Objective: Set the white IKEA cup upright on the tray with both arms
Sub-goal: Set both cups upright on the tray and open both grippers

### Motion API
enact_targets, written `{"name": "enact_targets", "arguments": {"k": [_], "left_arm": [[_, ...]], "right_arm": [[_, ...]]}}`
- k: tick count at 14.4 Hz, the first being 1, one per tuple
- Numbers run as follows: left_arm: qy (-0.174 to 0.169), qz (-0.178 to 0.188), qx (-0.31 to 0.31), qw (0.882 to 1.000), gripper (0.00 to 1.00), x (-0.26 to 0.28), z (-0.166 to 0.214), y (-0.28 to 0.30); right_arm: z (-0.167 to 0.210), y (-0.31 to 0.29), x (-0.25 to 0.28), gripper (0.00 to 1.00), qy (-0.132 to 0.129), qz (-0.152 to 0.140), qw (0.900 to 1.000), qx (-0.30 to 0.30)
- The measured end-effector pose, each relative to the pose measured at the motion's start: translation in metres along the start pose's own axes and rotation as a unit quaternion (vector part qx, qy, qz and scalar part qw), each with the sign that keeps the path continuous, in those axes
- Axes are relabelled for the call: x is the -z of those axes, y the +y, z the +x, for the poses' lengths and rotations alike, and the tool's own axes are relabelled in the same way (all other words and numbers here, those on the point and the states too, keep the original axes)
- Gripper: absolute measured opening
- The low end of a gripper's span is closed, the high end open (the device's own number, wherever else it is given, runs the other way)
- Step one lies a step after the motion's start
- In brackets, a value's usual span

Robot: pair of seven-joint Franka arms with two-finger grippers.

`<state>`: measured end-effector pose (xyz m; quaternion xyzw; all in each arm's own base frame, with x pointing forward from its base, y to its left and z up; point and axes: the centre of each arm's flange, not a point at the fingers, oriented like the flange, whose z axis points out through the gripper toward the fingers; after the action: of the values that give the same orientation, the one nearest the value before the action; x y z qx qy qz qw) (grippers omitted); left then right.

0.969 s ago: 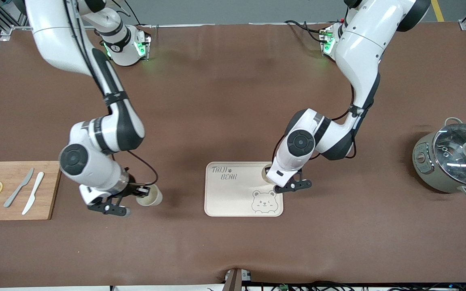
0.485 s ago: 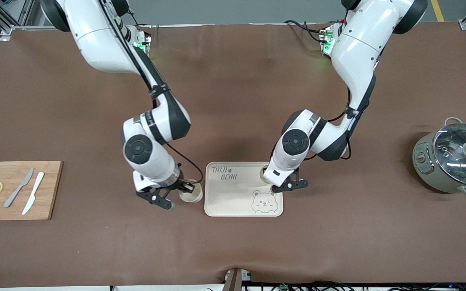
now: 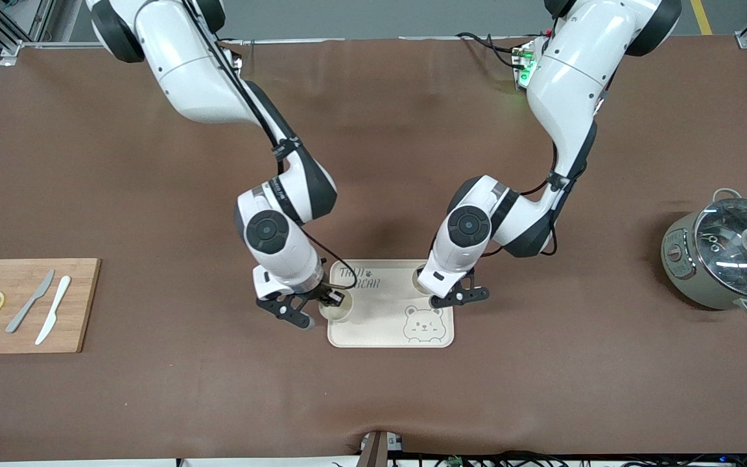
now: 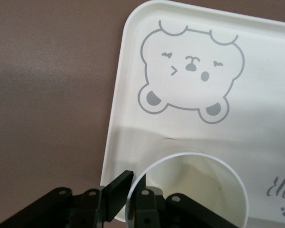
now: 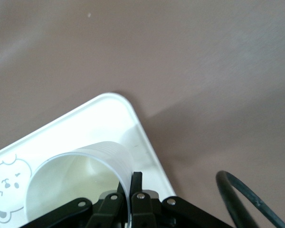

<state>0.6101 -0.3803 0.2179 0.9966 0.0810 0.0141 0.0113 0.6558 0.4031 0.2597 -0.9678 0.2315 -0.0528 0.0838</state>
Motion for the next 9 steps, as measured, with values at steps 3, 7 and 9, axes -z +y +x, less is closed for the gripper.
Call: {"name": "enact_targets", "arguments": {"k": [3, 7, 9], "left_arm": [[0.004, -0.004, 0.001, 1.0, 0.1, -0.001, -0.003, 0.005], [0.015, 0.003, -0.007, 1.0, 0.16, -0.001, -0.003, 0.006], [0.024, 0.001, 0.009, 1.0, 0.36, 0.004, 0.0, 0.008]], "right_arm": [[-0.017, -0.007, -0.017, 0.04, 0.002, 0.003, 1.0, 0.002], [-0.019, -0.007, -0.025, 0.04, 0.001, 0.001, 1.0, -0.001], [-0.023, -0.009, -0.03, 0.04, 0.004, 0.005, 1.0, -0.002]]}}
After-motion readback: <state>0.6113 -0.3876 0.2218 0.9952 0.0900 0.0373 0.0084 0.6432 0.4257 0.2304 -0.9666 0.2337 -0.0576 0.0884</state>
